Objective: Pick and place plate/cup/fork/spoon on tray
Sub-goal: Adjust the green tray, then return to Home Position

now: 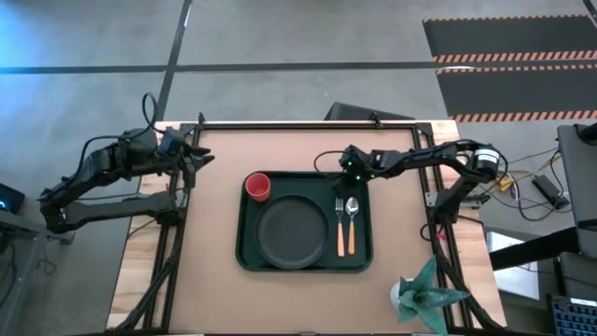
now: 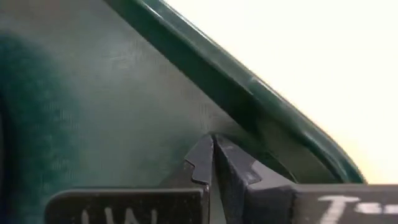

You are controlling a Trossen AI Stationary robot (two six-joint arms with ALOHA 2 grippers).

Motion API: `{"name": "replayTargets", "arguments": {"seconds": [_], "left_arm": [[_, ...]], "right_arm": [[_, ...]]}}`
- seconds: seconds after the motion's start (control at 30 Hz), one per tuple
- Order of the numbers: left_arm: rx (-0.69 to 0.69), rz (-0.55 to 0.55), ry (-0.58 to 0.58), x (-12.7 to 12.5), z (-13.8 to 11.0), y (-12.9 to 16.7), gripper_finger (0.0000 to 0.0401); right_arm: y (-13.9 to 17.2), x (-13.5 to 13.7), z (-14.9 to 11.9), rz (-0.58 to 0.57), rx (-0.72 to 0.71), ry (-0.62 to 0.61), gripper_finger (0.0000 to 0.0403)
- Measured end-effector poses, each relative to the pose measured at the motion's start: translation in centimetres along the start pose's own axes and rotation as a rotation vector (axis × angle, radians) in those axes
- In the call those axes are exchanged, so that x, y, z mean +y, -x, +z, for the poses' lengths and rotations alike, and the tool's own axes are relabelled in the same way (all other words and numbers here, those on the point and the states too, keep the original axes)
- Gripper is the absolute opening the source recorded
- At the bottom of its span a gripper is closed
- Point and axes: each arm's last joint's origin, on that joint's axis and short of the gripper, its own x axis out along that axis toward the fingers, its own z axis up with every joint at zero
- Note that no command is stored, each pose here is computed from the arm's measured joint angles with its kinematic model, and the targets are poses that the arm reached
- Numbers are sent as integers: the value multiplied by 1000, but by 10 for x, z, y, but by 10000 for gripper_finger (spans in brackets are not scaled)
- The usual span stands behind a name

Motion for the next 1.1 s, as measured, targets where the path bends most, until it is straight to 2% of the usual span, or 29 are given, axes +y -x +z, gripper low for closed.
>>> {"name": "replayTargets", "arguments": {"seconds": [0.33,0.57,0.77,0.97,1.1], "left_arm": [[1,0,0,0,0,0,116],[1,0,0,0,0,0,116],[-1,-1,0,0,0,0,116],[-10,-4,2,0,0,1,116],[-7,-7,77,0,1,0,116]], "right_arm": [[11,-21,15,-11,-51,-4,8],[12,-24,16,5,-46,-6,8],[18,-13,17,44,-83,25,8],[41,0,20,70,-181,84,8],[64,9,21,59,-283,113,8]]}}
